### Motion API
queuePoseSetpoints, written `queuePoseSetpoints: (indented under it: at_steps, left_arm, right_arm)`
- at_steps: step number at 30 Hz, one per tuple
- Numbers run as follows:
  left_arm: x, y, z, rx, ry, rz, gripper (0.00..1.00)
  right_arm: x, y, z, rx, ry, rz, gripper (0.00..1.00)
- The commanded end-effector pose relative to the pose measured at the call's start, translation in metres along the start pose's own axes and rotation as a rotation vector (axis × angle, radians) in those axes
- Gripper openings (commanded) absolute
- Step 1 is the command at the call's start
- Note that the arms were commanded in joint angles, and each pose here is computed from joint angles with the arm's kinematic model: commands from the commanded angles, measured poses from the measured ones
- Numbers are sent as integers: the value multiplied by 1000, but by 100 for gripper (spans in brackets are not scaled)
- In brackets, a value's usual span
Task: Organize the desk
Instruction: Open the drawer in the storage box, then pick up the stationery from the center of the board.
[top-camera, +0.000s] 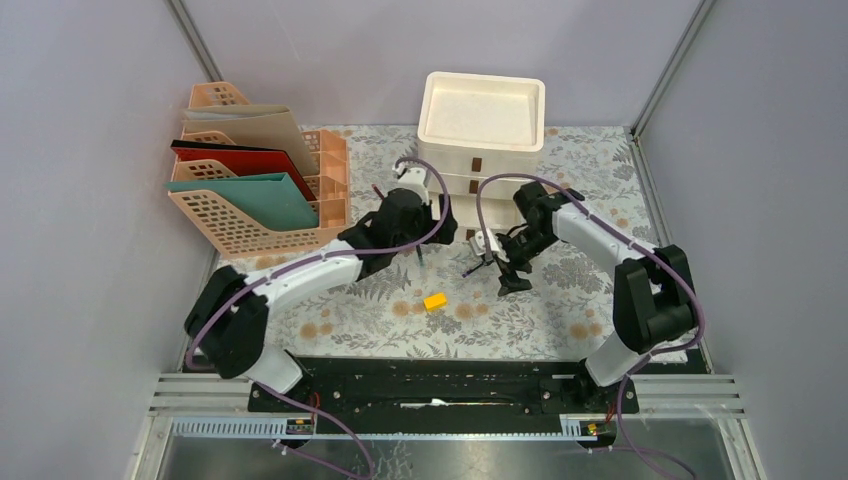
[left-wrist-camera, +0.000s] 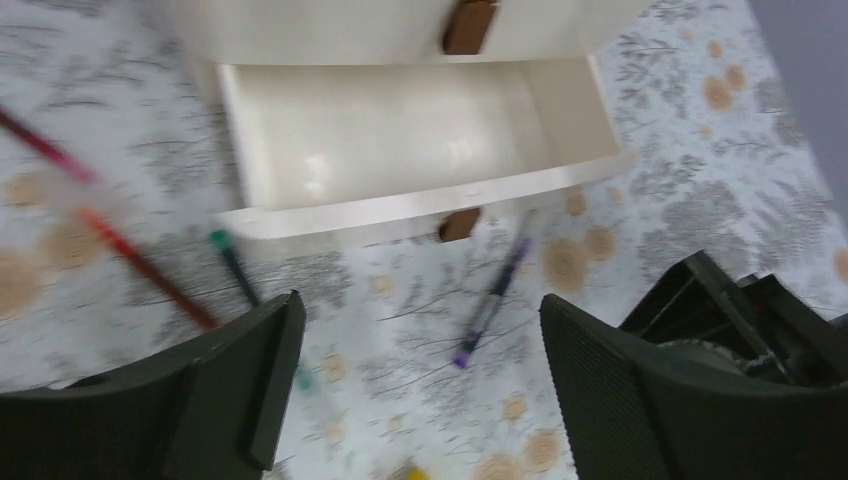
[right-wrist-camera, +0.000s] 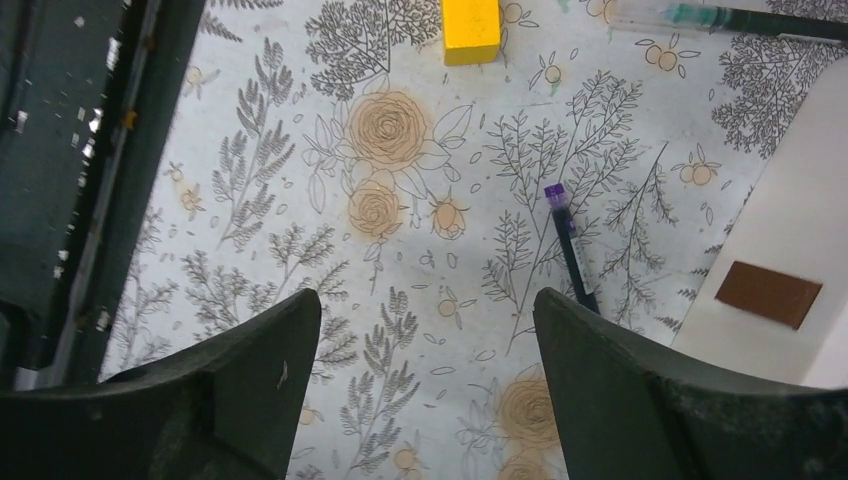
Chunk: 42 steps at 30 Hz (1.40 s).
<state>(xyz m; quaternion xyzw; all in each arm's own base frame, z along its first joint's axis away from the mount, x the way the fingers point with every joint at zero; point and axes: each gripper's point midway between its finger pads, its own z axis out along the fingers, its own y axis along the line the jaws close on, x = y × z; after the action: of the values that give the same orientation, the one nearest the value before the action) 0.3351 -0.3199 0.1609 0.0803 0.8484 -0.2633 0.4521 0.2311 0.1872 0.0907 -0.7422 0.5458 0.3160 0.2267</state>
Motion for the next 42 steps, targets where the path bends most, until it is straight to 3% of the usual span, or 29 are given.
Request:
queuePoseSetpoints:
  at_steps: [1,7,17,42]
  left_arm:
    - [-16,46,-36,-195,-77,60,98]
    - [-19,80,-70,-245,-153,-97,99]
    - [2,107,-108,-221,-219,-286,99]
    - [15,103,-96,-102,-204,-475,96]
  right_arm:
    - [-1,-24,5,6,92,-146,83]
    - [9,-51,30,21,211,-93,69]
    - [34,-78,46,62,349,-13,56]
    - [62,-27,61,-44,398,49,54]
